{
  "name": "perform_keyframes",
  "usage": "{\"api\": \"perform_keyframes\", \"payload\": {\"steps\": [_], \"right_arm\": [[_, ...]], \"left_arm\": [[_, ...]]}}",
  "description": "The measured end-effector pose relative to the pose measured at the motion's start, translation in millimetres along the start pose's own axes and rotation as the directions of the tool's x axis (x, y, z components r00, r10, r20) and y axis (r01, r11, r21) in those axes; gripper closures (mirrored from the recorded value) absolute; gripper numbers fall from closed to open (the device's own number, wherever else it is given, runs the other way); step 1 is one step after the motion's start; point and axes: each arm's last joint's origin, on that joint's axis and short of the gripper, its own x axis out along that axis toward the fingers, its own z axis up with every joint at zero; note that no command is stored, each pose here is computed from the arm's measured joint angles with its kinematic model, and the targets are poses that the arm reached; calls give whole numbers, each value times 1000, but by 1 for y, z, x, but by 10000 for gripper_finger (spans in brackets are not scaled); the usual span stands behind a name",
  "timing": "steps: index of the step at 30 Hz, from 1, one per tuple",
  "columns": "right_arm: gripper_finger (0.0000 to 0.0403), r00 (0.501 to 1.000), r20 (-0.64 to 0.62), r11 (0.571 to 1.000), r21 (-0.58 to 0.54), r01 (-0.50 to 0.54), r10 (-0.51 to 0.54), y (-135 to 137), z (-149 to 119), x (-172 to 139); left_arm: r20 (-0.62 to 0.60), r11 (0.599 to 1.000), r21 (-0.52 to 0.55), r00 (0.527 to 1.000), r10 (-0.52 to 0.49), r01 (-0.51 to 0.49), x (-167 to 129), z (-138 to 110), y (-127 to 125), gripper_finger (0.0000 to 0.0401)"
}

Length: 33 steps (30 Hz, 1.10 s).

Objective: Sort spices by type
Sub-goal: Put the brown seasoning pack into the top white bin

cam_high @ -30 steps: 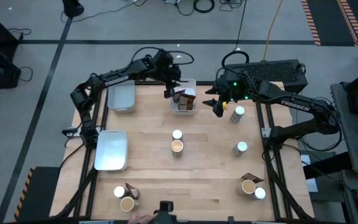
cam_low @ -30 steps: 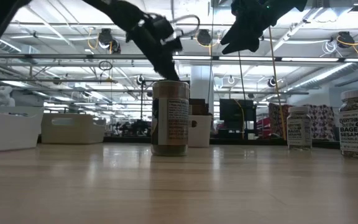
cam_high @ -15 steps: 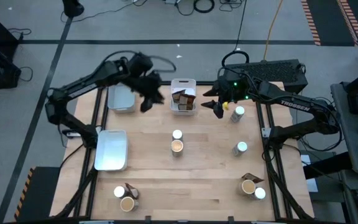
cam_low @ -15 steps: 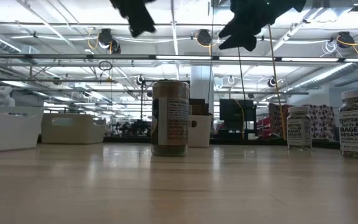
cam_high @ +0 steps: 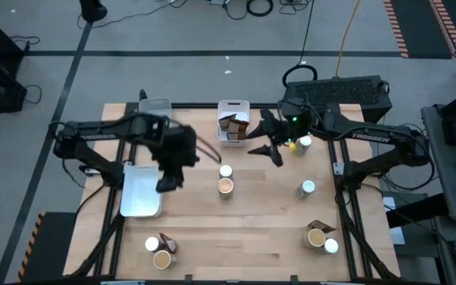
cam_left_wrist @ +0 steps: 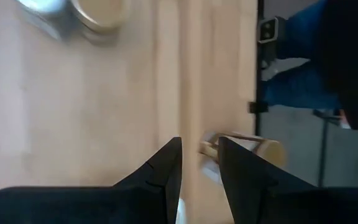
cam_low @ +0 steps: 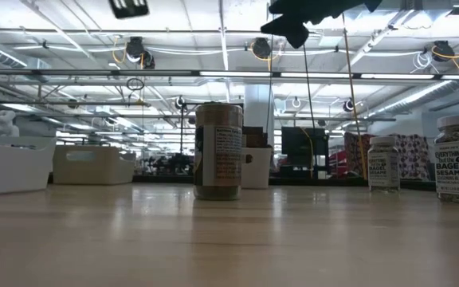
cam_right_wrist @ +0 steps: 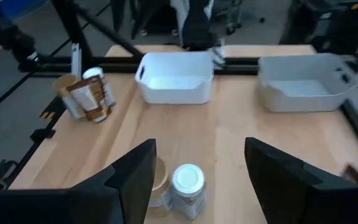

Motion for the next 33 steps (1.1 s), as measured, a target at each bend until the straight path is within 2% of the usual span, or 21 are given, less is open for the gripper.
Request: {"api": "perform_keyframes", "payload": {"steps": [5, 9, 13, 16, 20, 23, 26, 29, 33], "right_arm": [[177, 992, -36, 993, -8, -117, 117, 13, -7, 25], [177, 983, -24, 983, -11, -184, 184, 26, -7, 41], [177, 979, 5, 978, 41, -203, 203, 41, -2, 51], [177, 990, -1, 987, 76, -141, 142, 56, 2, 59], [177, 997, 14, 990, 116, -79, 78, 78, 15, 71], [177, 996, 26, 984, 154, -89, 86, 94, 27, 83], [177, 994, 19, 972, 212, -105, 103, 110, 35, 94], [177, 996, -26, 957, 279, -80, 91, 125, 38, 104], [177, 995, -84, 936, 351, -26, 60, 146, 37, 113]], "left_arm": [[-67, 997, -76, 997, -26, 21, 13, -9, -30, 292], [-128, 1000, 5, 991, -30, 30, 23, -21, -54, 292], [-231, 995, 72, 970, 80, -65, 29, -41, -69, 292], [-261, 987, 115, 955, 139, -112, 31, -51, -75, 292], [-117, 978, 182, 985, 125, -103, 18, -60, -86, 292], [0, 954, 238, 982, 190, -184, -1, -76, -89, 292], [145, 931, 252, 961, 234, -265, -25, -98, -84, 292], [254, 937, 235, 947, 197, -258, -38, -117, -76, 292], [359, 947, 253, 928, 95, -195, -32, -131, -66, 292]]}}
